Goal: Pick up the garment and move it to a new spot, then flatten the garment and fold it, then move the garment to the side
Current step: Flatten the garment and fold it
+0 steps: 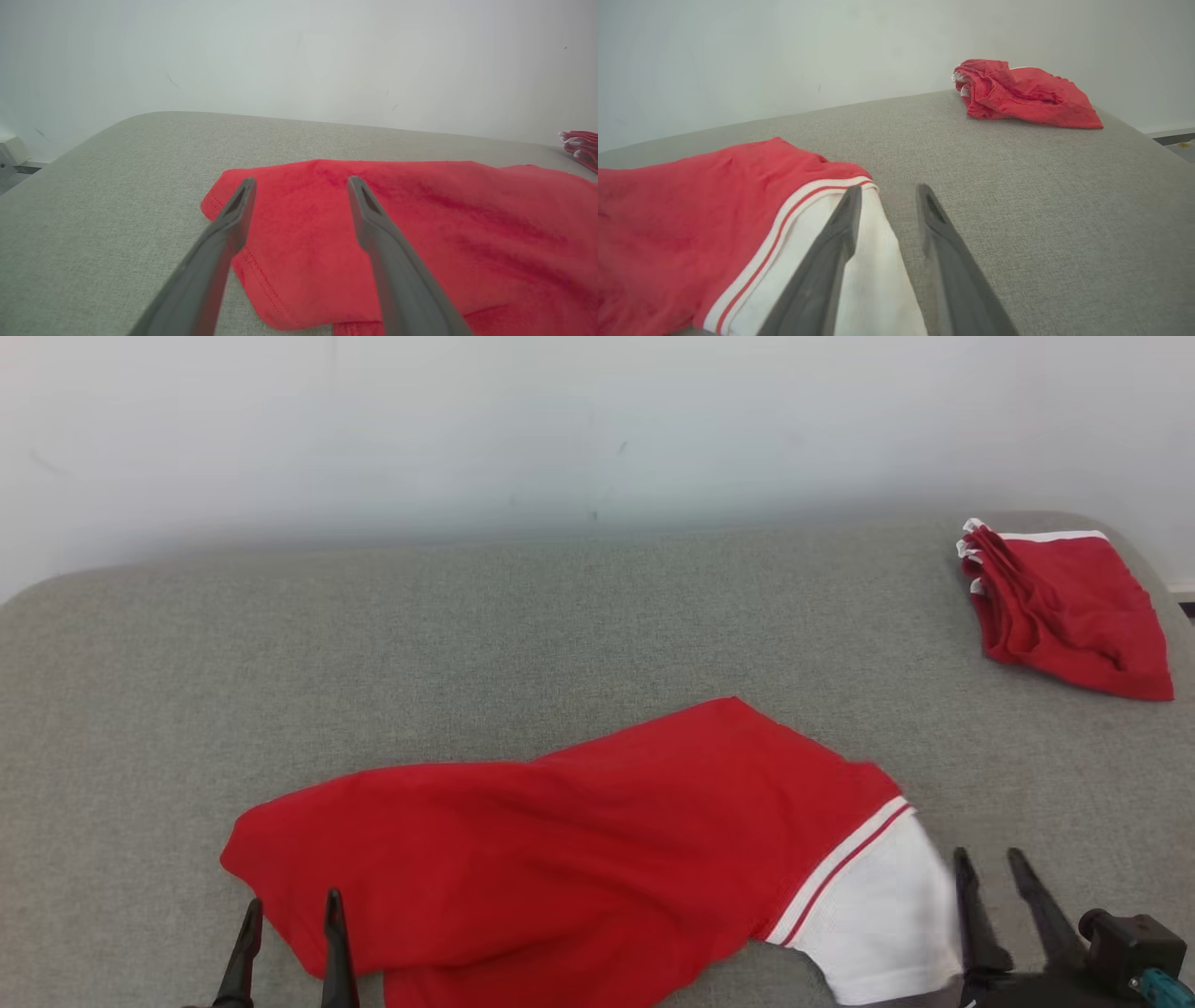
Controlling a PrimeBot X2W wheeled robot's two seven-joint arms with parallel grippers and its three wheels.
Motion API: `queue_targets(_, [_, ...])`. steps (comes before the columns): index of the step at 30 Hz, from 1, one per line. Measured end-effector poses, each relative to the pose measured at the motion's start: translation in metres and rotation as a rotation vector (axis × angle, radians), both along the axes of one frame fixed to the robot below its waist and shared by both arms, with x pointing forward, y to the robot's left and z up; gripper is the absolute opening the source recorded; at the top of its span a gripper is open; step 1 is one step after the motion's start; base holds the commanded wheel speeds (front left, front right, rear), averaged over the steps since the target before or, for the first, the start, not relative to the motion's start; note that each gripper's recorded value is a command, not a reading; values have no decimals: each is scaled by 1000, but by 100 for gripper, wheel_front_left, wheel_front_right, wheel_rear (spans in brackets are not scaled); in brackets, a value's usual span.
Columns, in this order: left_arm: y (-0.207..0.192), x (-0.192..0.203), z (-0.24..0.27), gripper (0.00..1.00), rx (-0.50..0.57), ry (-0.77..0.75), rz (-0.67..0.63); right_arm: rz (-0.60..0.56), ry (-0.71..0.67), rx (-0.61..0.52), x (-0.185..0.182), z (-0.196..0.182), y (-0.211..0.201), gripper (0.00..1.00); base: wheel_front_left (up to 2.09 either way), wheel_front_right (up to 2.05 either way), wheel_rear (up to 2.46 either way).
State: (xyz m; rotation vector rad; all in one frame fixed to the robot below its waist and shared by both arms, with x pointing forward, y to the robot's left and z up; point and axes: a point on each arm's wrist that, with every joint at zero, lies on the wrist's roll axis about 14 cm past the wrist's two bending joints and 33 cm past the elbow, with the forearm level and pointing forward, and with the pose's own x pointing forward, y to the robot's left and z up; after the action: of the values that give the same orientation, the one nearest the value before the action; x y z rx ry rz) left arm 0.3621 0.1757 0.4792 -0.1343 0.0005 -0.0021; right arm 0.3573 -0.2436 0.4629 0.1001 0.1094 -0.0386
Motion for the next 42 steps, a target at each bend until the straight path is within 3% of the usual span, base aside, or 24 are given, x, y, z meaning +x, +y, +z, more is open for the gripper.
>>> queue_targets(10, [7,-8,4,100,3,-10,22,7,-57,-10,1,15,4,100,0,0,0])
queue_targets(24, [23,-29,10,100,12,-32,72,102,-123,-31,32,37,30,100,0,0,0])
queue_targets(42, [12,-36,3,100,7,-10,42,32,-87,-17,4,16,11,100,0,0,0])
